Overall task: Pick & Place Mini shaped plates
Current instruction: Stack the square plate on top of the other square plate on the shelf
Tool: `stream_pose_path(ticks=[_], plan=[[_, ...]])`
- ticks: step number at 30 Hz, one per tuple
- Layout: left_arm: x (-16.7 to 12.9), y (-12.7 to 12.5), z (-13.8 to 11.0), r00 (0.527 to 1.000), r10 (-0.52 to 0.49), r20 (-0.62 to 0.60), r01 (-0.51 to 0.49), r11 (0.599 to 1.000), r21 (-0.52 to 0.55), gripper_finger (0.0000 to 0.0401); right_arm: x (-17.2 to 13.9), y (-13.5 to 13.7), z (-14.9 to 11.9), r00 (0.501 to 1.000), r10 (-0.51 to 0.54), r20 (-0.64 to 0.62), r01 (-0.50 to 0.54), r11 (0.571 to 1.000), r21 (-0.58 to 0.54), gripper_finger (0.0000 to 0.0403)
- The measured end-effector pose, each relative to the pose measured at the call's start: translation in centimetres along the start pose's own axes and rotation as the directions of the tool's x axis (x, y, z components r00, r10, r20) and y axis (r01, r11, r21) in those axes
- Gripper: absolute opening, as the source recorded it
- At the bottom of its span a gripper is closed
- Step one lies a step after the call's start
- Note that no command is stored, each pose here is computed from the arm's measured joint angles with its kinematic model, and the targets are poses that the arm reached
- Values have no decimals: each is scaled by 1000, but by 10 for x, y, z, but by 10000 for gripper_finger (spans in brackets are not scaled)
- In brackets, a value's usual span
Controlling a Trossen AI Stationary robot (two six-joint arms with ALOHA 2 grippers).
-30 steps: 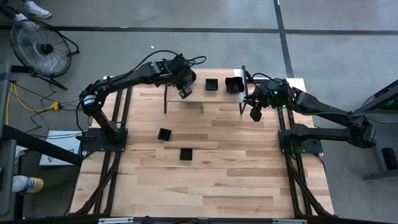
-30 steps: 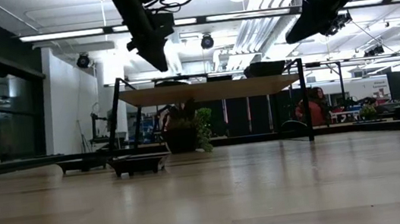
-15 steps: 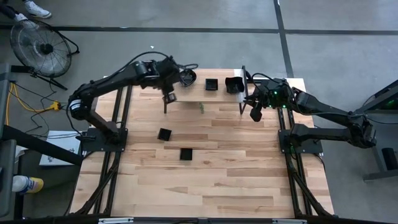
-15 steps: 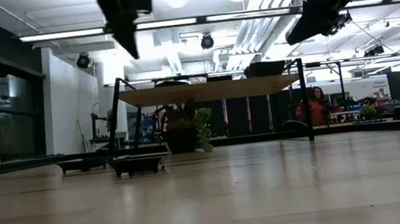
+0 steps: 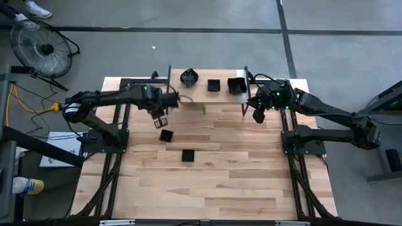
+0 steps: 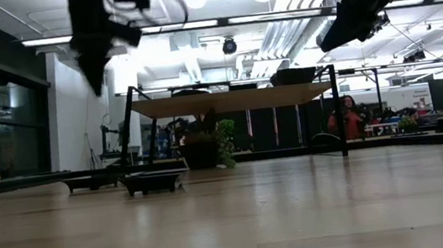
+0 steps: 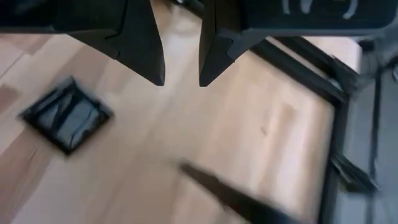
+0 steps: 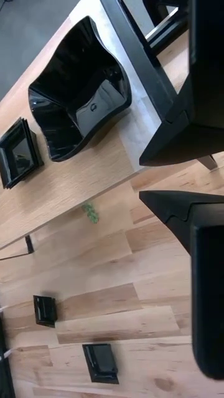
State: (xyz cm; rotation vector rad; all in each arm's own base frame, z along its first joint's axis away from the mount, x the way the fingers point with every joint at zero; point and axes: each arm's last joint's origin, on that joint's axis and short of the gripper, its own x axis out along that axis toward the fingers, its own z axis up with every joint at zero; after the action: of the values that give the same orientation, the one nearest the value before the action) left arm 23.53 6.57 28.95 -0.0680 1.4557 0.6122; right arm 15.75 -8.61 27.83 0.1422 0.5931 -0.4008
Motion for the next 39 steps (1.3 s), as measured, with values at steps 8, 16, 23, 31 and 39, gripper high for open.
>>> stream_pose_path(ticks=[8,16,23,31,39], plan=[[46,-37,-38,994,-105,-33,102,991,-85,95,0,1,0,1000,26,-2,-26,1000,-1,69],[76,-47,-68,976,-215,29,215,944,-251,95,0,1,0,999,32,-1,-32,999,0,69],[85,-49,-78,949,-292,117,314,892,-324,95,0,1,0,999,35,0,-35,999,-1,69],[105,-47,-89,927,-342,151,374,836,-403,95,0,1,0,999,35,0,-35,999,-3,69],[120,-42,-84,878,-412,244,478,772,-419,95,0,1,0,999,35,0,-35,999,-9,69]])
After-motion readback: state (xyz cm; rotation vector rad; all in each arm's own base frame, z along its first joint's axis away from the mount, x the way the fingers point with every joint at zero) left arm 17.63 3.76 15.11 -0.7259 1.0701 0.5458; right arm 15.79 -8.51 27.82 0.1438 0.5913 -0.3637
